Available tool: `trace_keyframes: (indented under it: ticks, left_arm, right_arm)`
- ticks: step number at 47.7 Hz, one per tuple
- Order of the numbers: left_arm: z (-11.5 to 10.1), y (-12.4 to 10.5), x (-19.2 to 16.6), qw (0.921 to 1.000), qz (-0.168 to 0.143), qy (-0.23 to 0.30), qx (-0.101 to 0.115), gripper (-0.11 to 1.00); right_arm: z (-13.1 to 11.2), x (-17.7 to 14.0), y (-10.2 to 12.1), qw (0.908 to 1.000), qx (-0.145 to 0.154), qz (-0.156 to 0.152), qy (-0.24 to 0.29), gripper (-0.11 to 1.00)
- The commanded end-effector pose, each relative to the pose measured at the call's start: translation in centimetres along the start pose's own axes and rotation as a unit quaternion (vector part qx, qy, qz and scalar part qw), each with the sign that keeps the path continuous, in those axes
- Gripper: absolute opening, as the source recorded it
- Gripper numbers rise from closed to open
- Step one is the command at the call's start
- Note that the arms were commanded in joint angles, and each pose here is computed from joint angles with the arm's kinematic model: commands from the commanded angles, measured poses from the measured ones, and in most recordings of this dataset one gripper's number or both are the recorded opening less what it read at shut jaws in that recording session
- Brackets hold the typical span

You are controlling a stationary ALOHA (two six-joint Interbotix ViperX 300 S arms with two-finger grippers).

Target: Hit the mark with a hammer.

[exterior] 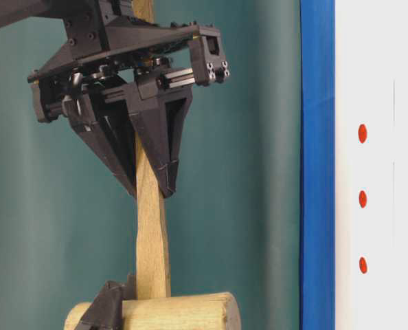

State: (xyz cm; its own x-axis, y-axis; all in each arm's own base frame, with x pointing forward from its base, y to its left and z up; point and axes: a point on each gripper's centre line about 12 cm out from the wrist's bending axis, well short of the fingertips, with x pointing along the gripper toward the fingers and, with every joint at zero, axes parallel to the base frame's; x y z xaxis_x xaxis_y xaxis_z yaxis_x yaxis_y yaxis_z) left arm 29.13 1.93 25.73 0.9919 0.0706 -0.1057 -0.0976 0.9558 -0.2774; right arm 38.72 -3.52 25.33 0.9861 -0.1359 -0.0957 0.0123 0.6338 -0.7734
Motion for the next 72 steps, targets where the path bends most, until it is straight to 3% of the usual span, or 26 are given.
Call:
trace_keyframes:
  ticks: [1,27,31,42,45,50,56,66,72]
  left_arm:
    - [0.8,-0.4,0.1,0.9999,-0.006,-0.011,0.007,0.45]
    - [1.2,-0.5,-0.4,0.9997,-0.009,-0.020,0.008,0.45]
    - [1.2,-0.5,-0.4,0.9997,-0.009,-0.020,0.010,0.45]
    - [1.2,-0.5,-0.5,0.9997,-0.009,-0.019,0.014,0.45]
    - [1.2,-0.5,-0.5,0.9997,-0.009,-0.019,0.015,0.45]
    - [1.2,-0.5,-0.5,0.9996,-0.009,-0.019,0.019,0.45]
    - [1.1,-0.6,-0.5,0.9986,-0.009,-0.016,0.050,0.45]
    - [0.8,-0.6,-0.4,0.9897,-0.007,-0.002,0.143,0.45]
    - [0.8,-0.8,-0.4,0.9864,-0.011,-0.003,0.164,0.45]
  right_arm:
    - [1.6,-0.3,-1.9,0.9993,0.008,-0.029,-0.023,0.10]
    - [0.9,-0.3,-1.7,0.9987,0.048,-0.009,0.010,0.11]
    - [0.9,-0.4,-1.6,0.9986,0.052,-0.007,0.012,0.27]
    - [1.1,-0.9,-1.8,0.9971,0.074,-0.008,0.016,0.91]
    - [1.2,-1.1,-1.8,0.9964,0.082,-0.003,0.020,0.98]
    - [1.2,-1.5,-1.8,0.9933,0.110,0.008,0.034,0.97]
    - [1.1,-1.6,-1.5,0.9862,0.153,0.031,0.057,0.97]
    - [0.9,-1.5,-1.0,0.9608,0.255,0.056,0.093,0.97]
    - [0.8,-1.5,-1.0,0.9451,0.304,0.057,0.105,0.97]
